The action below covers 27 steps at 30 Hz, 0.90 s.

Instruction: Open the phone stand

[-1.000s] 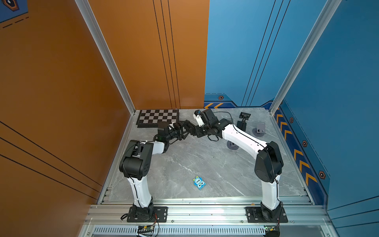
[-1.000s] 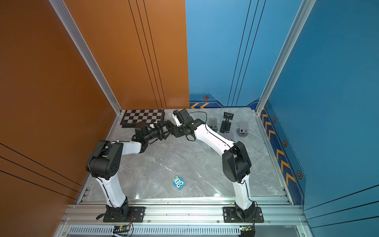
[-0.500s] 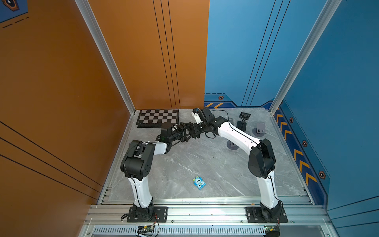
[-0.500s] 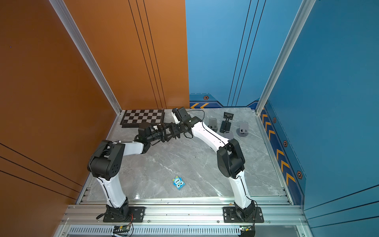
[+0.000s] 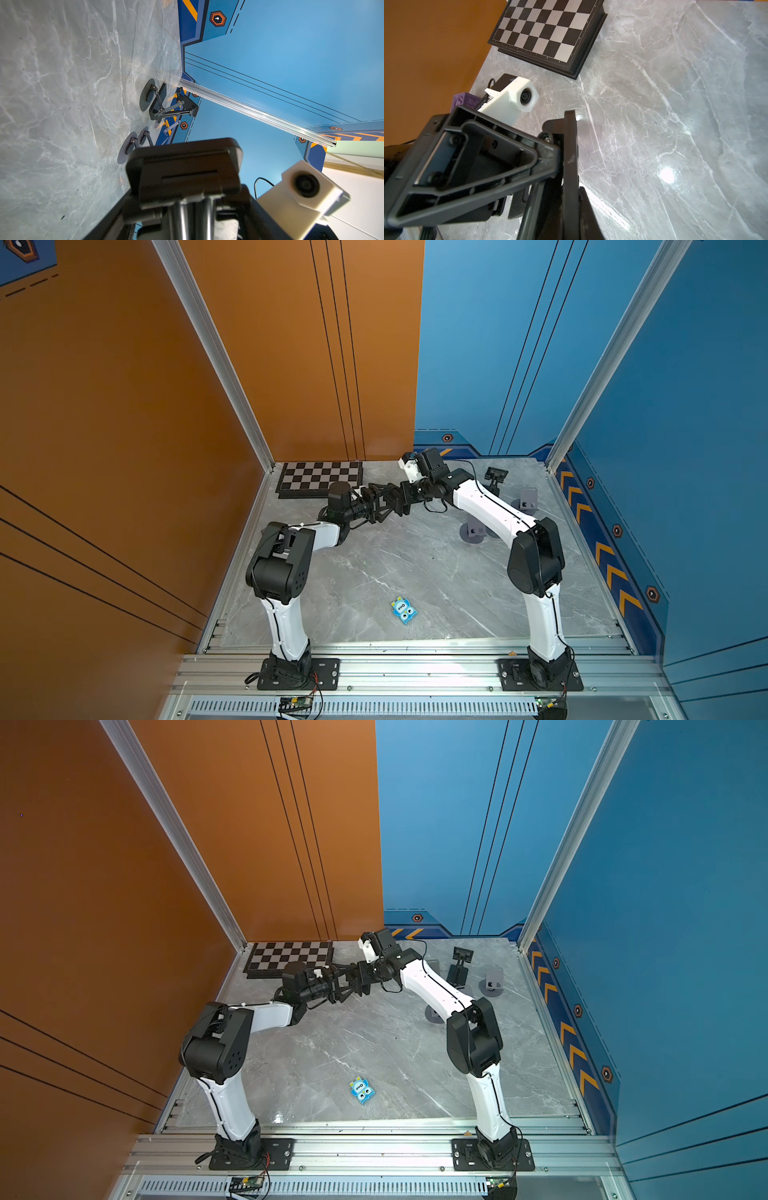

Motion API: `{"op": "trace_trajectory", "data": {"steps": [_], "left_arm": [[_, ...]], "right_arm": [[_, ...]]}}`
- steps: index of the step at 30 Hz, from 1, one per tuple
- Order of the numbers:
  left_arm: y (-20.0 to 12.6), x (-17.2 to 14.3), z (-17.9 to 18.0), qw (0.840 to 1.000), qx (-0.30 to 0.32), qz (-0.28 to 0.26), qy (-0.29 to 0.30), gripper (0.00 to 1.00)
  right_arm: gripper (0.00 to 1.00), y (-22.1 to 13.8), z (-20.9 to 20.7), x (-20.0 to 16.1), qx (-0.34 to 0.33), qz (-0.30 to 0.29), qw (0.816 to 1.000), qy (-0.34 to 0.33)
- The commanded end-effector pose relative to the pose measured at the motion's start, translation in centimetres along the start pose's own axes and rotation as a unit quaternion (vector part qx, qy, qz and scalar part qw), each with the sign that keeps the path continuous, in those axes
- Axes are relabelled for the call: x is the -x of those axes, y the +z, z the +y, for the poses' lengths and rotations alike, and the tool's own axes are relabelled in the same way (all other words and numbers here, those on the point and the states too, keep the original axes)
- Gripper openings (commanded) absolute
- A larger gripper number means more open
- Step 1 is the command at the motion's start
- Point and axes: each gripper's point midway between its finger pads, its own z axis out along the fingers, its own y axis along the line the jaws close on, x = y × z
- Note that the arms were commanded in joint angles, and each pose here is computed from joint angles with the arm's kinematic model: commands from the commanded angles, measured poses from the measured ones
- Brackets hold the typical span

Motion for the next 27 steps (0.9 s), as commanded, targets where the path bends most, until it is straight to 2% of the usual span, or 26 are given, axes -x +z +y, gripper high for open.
{"op": "trace_trajectory", "data": {"steps": [1, 13, 27], "left_arm": [[0.2, -2.5, -4.8, 0.993, -0.063, 0.040, 0.092, 0.61], [1.7, -5.5, -4.3, 0.990, -0.058, 0.078, 0.105, 0.80], [1.7, -6.7, -4.1, 0.988, -0.045, 0.098, 0.113, 0.82]], "right_arm": [[0.00, -1.9, -1.3, 0.9, -0.001, -0.001, 0.996, 0.087], [0.00, -2.1, -1.4, 0.3, -0.040, 0.007, 0.998, 0.048], [0.00, -2.5, -2.2, -0.3, -0.090, 0.013, 0.996, -0.013]]}}
